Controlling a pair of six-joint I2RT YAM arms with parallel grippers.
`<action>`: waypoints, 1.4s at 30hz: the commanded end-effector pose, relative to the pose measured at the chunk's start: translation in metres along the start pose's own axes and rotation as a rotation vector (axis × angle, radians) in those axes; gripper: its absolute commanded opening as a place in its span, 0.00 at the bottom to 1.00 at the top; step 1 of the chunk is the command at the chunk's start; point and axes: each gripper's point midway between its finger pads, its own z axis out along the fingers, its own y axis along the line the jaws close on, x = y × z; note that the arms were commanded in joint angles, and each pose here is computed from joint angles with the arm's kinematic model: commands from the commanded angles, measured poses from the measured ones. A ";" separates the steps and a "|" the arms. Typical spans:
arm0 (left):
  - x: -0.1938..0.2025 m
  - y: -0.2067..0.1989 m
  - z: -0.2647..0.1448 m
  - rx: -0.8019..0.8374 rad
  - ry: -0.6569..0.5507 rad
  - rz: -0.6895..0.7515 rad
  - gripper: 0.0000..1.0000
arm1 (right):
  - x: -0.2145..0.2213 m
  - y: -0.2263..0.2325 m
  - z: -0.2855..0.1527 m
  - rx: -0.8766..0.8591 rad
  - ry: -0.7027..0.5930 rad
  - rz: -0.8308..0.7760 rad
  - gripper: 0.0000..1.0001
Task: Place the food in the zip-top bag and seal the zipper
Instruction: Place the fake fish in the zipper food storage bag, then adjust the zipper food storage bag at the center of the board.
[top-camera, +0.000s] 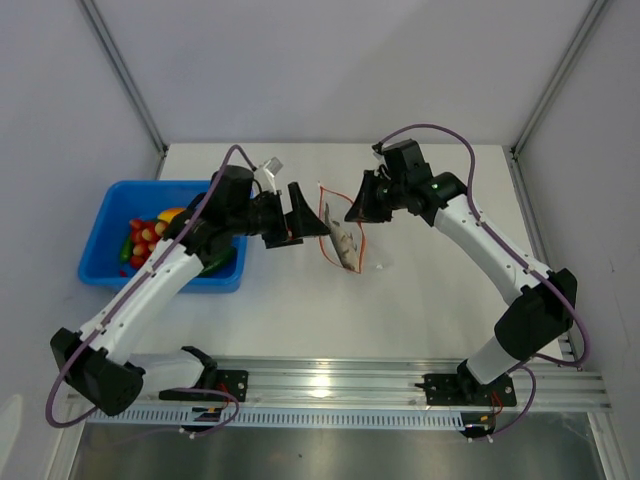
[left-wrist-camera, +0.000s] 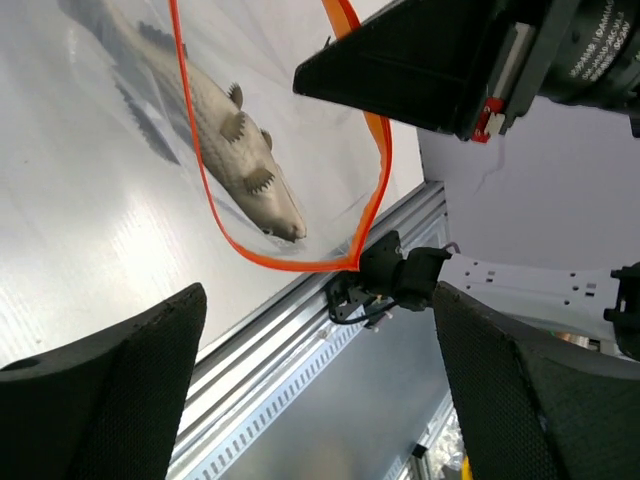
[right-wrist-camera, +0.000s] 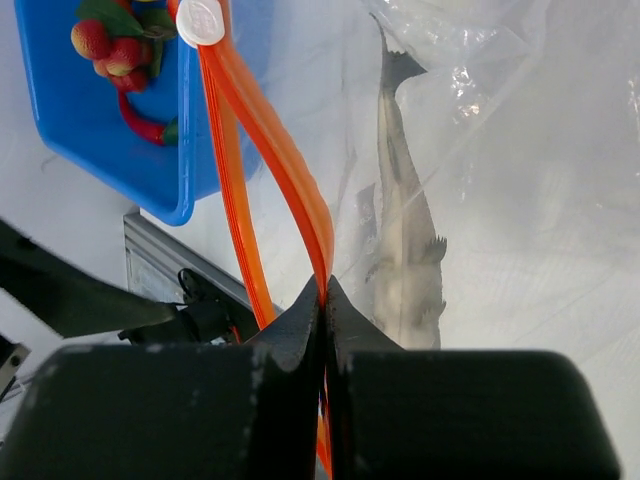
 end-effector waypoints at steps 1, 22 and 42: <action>0.008 0.008 -0.017 -0.069 -0.005 0.034 0.93 | -0.003 0.006 -0.004 -0.027 0.010 0.004 0.00; 0.019 0.027 0.057 -0.097 0.153 -0.023 0.66 | 0.000 0.006 -0.002 -0.013 0.020 0.016 0.00; -0.007 -0.073 0.017 0.061 0.229 0.035 0.01 | -0.038 -0.014 -0.066 0.178 -0.159 -0.232 0.00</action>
